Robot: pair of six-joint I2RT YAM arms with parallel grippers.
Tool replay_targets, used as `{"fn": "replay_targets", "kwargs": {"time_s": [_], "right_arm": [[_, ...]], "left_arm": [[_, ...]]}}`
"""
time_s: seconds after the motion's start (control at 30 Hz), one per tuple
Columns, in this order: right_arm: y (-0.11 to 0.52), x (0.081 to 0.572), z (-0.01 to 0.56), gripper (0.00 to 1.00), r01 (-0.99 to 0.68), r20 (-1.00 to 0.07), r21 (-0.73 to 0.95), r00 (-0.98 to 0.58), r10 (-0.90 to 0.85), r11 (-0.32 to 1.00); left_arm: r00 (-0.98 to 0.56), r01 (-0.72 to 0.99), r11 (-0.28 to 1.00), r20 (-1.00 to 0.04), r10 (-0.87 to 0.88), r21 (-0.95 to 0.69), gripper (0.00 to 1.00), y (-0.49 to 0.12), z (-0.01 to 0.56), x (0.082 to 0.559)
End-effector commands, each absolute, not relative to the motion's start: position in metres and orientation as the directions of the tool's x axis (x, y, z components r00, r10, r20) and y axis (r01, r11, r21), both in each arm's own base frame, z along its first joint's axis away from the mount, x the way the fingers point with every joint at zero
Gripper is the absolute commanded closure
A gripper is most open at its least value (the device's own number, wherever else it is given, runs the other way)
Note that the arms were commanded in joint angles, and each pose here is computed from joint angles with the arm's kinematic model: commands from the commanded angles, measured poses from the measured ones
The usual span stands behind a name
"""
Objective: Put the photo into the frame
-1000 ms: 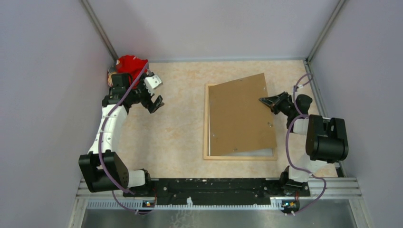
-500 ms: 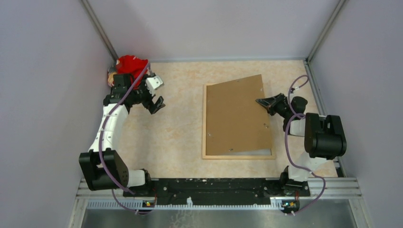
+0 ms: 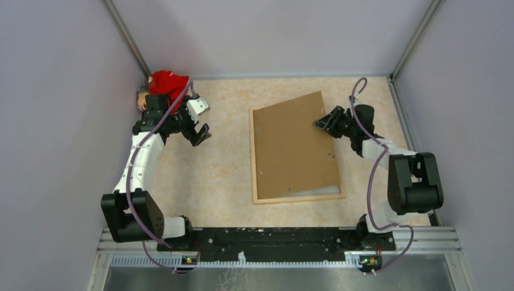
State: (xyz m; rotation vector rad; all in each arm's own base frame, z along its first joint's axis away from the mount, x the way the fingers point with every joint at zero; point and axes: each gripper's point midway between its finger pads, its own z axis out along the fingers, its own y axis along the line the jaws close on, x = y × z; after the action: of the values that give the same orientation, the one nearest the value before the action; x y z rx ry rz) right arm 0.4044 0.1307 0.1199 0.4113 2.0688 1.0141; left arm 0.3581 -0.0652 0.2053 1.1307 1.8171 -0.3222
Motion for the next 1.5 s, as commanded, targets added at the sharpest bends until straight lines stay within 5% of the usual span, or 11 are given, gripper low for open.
{"fn": "replay_targets", "kwargs": {"time_s": [0.0, 0.2, 0.43, 0.57, 0.93, 1.23, 1.47], "right_arm": [[0.129, 0.386, 0.098, 0.52, -0.062, -0.605, 0.546, -0.72, 0.341, 0.836], [0.137, 0.38, 0.087, 0.3, -0.064, -0.6, 0.442, -0.763, 0.242, 0.895], [0.141, 0.381, 0.083, 0.2, -0.082, -0.634, 0.222, -0.769, 0.079, 0.972], [0.139, 0.382, 0.086, 0.02, -0.084, -0.639, 0.127, -0.769, 0.016, 0.988], [0.132, 0.382, 0.096, 0.01, -0.08, -0.642, -0.005, -0.764, -0.065, 0.997], [0.178, 0.388, 0.171, 0.01, -0.175, -0.788, 0.244, -0.61, 0.089, 0.954], [0.25, 0.339, 0.2, 0.01, -0.406, -0.724, 0.607, -0.637, 0.265, 0.683]], "left_arm": [[-0.114, 0.816, 0.523, -0.818, 0.563, 0.246, 0.01, -0.069, 0.205, 0.361], [-0.111, 0.813, 0.524, -0.818, 0.565, 0.252, 0.01, -0.068, 0.207, 0.363], [-0.124, 0.815, 0.527, -0.815, 0.566, 0.242, 0.01, -0.067, 0.202, 0.361], [-0.127, 0.816, 0.527, -0.815, 0.565, 0.238, 0.01, -0.068, 0.201, 0.361], [-0.131, 0.817, 0.528, -0.816, 0.563, 0.233, 0.01, -0.068, 0.202, 0.362], [-0.17, 0.834, 0.529, -0.84, 0.515, 0.156, 0.01, -0.078, 0.2, 0.36], [-0.242, 0.92, 0.39, -0.833, 0.498, -0.034, 0.02, -0.129, 0.163, 0.339]]}}
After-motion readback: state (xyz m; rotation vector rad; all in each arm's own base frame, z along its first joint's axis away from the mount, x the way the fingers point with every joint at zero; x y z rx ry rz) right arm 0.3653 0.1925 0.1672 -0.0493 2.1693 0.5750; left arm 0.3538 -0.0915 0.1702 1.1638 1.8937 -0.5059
